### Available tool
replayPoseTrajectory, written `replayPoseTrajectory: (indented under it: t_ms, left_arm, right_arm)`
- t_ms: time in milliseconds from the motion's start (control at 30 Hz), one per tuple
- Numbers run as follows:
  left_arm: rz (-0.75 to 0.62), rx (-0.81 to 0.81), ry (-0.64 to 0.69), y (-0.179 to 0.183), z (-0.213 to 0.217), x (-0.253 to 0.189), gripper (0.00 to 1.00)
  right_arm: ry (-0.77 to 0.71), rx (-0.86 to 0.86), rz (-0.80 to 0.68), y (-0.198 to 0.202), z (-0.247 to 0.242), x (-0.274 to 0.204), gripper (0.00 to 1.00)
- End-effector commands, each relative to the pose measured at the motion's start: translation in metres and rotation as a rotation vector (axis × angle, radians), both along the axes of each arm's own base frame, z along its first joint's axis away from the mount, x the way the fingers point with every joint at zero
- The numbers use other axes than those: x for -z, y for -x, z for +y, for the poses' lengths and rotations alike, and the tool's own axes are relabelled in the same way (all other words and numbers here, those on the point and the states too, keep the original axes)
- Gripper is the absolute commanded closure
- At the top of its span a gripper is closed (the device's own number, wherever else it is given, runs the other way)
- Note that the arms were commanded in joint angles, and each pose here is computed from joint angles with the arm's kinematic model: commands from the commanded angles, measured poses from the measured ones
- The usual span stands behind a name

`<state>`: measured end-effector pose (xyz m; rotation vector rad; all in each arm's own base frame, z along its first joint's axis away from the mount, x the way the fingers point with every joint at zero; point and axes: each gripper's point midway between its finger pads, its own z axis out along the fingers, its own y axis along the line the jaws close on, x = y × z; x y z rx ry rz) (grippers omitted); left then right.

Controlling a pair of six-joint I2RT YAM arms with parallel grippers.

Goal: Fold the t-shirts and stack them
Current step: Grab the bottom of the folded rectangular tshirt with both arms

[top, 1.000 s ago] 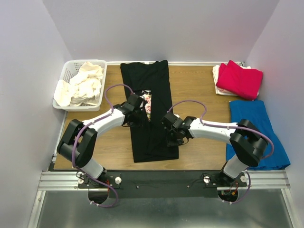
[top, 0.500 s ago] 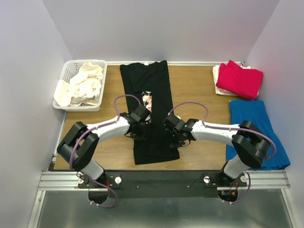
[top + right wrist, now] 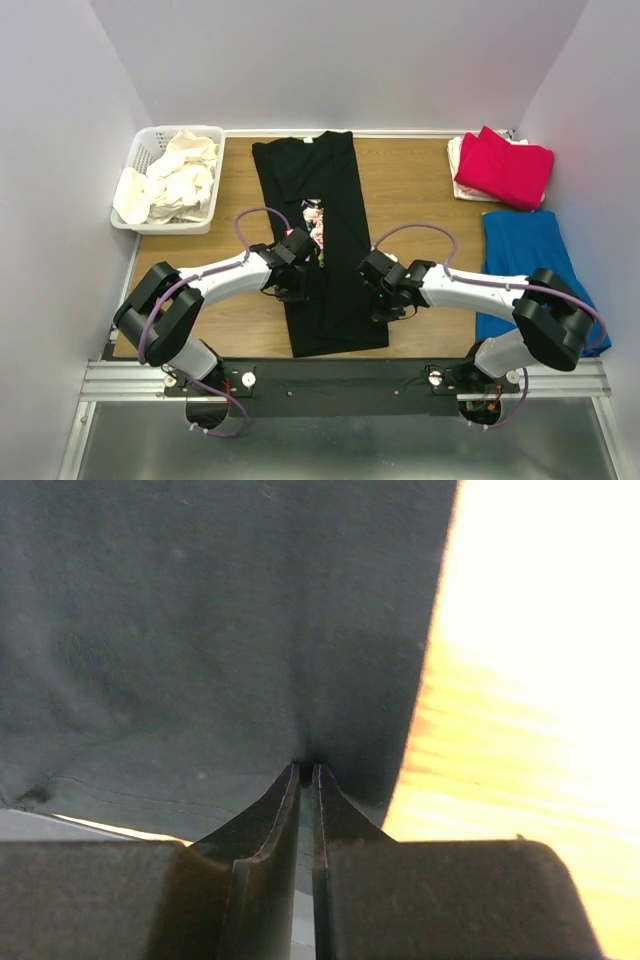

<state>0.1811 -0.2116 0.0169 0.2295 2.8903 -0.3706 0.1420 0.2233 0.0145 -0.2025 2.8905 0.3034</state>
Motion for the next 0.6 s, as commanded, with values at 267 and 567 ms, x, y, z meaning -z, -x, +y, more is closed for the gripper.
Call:
replayPoseTrajectory:
  t_ms: [267, 567]
  left_arm:
    - [0.185, -0.132, -0.149, 0.046, 0.036, 0.038, 0.89]
    - [0.097, -0.220, -0.183, 0.010, 0.022, 0.028, 0.89]
  right_arm:
    - [0.138, -0.004, 0.033, 0.027, -0.051, 0.002, 0.83]
    - [0.067, 0.034, -0.008, 0.028, -0.050, -0.013, 0.81]
